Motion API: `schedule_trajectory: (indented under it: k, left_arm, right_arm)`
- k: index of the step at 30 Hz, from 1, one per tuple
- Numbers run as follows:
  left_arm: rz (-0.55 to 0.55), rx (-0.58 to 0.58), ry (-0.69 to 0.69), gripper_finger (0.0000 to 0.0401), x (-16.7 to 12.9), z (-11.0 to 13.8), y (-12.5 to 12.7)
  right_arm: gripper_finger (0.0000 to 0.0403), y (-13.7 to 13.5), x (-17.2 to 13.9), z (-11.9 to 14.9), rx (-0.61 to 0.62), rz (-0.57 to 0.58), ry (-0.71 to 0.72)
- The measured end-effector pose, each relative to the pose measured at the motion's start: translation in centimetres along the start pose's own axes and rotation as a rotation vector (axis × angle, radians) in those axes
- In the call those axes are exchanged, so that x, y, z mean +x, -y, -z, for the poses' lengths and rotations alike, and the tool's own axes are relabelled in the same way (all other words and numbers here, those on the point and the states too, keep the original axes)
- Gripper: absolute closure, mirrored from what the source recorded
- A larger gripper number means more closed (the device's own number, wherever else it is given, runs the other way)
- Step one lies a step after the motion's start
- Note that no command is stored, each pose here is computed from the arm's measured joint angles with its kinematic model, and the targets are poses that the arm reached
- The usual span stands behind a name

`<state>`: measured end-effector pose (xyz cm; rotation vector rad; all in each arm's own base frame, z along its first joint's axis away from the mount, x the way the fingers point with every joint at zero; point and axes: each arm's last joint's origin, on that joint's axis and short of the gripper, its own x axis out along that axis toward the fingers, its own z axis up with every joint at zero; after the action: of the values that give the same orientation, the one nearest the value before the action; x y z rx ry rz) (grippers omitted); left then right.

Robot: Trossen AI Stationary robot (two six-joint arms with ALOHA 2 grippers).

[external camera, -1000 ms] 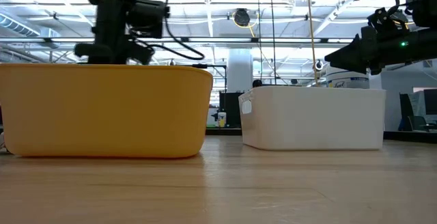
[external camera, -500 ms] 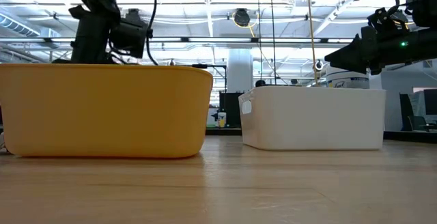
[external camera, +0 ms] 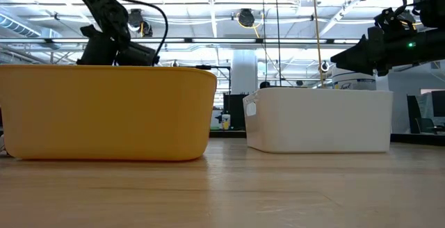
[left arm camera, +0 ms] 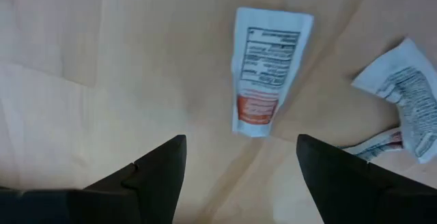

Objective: Pick & Place First Aid Supplies
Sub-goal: Put the orange sachet into the orange bin

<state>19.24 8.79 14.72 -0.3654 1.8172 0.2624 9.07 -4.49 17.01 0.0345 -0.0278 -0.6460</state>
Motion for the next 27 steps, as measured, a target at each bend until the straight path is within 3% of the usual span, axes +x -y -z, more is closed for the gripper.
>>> schedule_trajectory:
  k: [6,17,21,27]
  left_arm:
    - [0.002,0.002,-0.019,0.0137,0.6,-0.6,-0.1]
    - [-0.008,0.023,0.118,0.0190,0.2,-2.0,0.4]
    - [0.009,0.030,0.130,0.0229,0.2,-2.1,0.4]
    - [0.050,0.055,0.139,0.0319,0.2,-2.2,0.5]
  right_arm:
    - [0.0140,0.0,0.0,0.0,0.000,0.000,0.000]
    - [0.0140,0.0,0.0,0.0,0.000,0.000,-0.001]
    - [0.0140,0.0,0.0,0.0,0.000,0.000,0.000]
    - [0.0140,0.0,0.0,0.0,0.000,0.001,0.000]
